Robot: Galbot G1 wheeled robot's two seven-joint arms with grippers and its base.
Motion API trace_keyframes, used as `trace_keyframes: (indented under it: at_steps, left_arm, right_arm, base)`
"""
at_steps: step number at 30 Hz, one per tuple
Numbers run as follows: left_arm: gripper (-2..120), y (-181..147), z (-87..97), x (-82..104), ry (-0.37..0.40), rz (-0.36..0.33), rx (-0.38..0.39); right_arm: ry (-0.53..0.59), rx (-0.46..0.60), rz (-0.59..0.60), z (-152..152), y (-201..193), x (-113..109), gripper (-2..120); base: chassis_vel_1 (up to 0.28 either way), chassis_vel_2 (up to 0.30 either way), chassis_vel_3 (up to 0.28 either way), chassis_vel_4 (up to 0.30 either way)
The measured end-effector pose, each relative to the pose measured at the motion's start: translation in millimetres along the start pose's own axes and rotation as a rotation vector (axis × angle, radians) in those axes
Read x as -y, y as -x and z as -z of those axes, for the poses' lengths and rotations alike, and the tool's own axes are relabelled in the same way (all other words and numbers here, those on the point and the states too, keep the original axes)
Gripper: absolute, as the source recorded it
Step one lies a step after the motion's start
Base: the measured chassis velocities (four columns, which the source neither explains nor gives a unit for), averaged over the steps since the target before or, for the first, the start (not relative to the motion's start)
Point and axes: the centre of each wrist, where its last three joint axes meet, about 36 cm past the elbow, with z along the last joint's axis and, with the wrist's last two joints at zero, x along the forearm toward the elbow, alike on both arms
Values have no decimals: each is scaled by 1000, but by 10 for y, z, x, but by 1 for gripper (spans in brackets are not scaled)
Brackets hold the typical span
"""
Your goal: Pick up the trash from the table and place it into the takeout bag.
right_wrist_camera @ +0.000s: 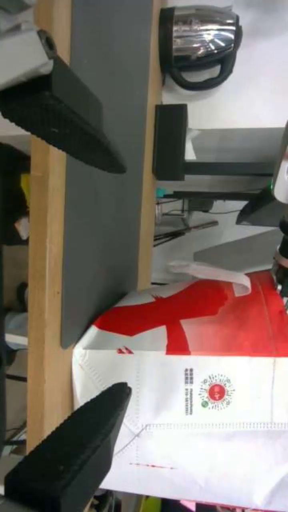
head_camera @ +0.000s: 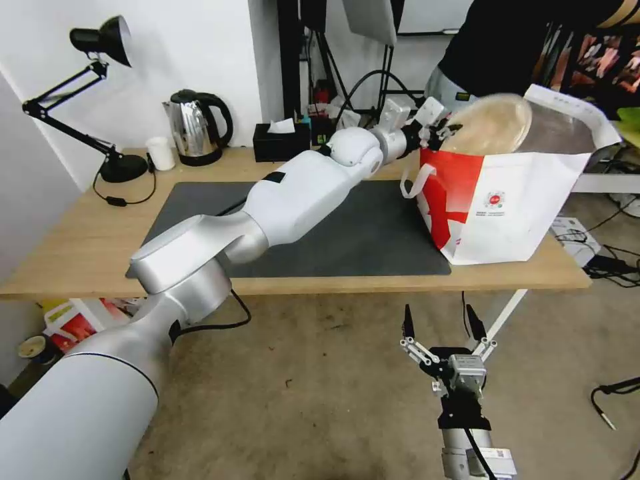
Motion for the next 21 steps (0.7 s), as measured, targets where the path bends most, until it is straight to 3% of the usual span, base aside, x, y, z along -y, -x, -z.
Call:
trace_keyframes:
  at_steps: [7, 10, 12, 14, 16, 18, 21]
  left_arm:
    - [56, 2, -11, 25, -2, -7, 1]
    - [71, 5, -5, 37, -1, -11, 1]
    - [73, 6, -5, 39, -1, -11, 2]
    - [85, 7, -2, 44, -3, -13, 2]
    - [87, 8, -2, 45, -5, -14, 3]
    - [97, 10, 12, 66, -28, -22, 15]
    - [99, 13, 31, 98, -55, -32, 33]
  right_arm:
    - [0, 0, 0, 0, 0, 0, 100]
    - [0, 0, 0, 0, 0, 0, 100]
    - [0, 0, 0, 0, 0, 0, 100]
    - [0, 0, 0, 0, 0, 0, 100]
    - [0, 0, 0, 0, 0, 0, 100]
    - [0, 0, 0, 0, 0, 0, 100]
    - [0, 0, 0, 0, 0, 0, 100]
  base:
    - [0, 0, 0, 0]
    - [0, 0, 0, 0]
    - [0, 0, 0, 0]
    - [0, 0, 0, 0]
    - [0, 0, 0, 0]
    - [0, 0, 0, 0]
    - [0, 0, 0, 0]
